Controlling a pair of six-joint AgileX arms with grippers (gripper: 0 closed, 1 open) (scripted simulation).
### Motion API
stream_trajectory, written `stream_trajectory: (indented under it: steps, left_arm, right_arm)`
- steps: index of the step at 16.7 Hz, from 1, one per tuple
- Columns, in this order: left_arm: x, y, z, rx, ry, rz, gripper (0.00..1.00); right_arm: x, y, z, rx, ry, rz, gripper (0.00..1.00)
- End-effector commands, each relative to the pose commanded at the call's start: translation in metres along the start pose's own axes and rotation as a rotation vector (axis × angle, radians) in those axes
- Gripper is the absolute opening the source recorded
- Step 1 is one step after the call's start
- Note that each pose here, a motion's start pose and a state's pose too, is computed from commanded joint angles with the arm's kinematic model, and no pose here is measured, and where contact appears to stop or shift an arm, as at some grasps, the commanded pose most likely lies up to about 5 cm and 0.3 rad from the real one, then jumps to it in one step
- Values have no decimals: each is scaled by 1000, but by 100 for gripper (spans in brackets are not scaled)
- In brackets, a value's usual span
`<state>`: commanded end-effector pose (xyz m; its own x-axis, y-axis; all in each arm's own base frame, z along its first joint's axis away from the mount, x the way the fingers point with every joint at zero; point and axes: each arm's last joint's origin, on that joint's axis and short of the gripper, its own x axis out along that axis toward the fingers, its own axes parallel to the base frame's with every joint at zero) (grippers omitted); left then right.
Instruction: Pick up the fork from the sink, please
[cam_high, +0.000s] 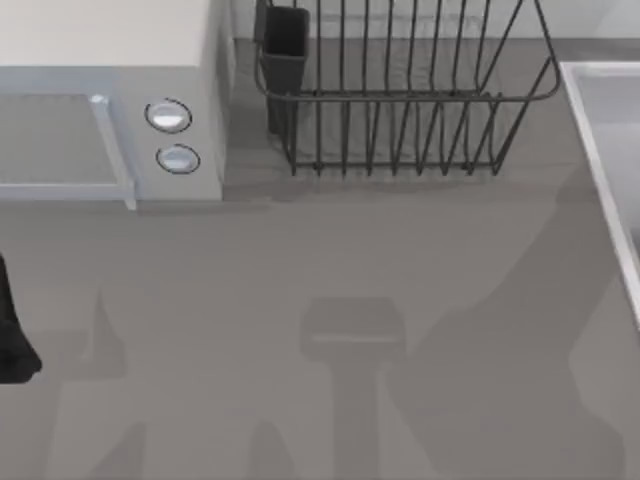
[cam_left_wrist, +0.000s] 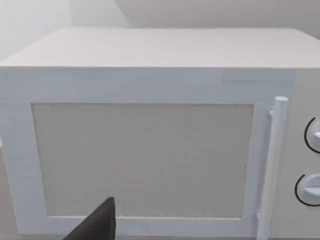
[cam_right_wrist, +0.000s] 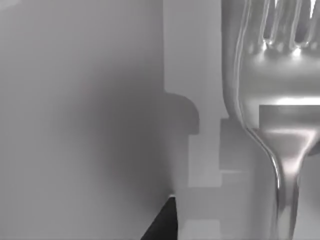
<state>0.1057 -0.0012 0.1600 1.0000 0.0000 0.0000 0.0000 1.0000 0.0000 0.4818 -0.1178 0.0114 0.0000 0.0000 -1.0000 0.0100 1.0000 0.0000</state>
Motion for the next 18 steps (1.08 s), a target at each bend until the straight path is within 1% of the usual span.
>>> stream_trajectory:
  steps: [3, 4, 11, 12, 15, 18]
  left_arm:
    - [0, 0, 0, 0, 0, 0, 100]
    - [0, 0, 0, 0, 0, 0, 100]
    - [0, 0, 0, 0, 0, 0, 100]
    - [0, 0, 0, 0, 0, 0, 100]
    - [0, 0, 0, 0, 0, 0, 100]
    - [0, 0, 0, 0, 0, 0, 100]
  right_arm:
    - [0, 0, 0, 0, 0, 0, 2]
    - [0, 0, 0, 0, 0, 0, 0]
    - [0, 0, 0, 0, 0, 0, 0]
    - [-23, 1, 5, 6, -45, 0, 0]
    - [-36, 0, 8, 6, -51, -2, 0]
    - [-71, -2, 13, 6, -49, -1, 0]
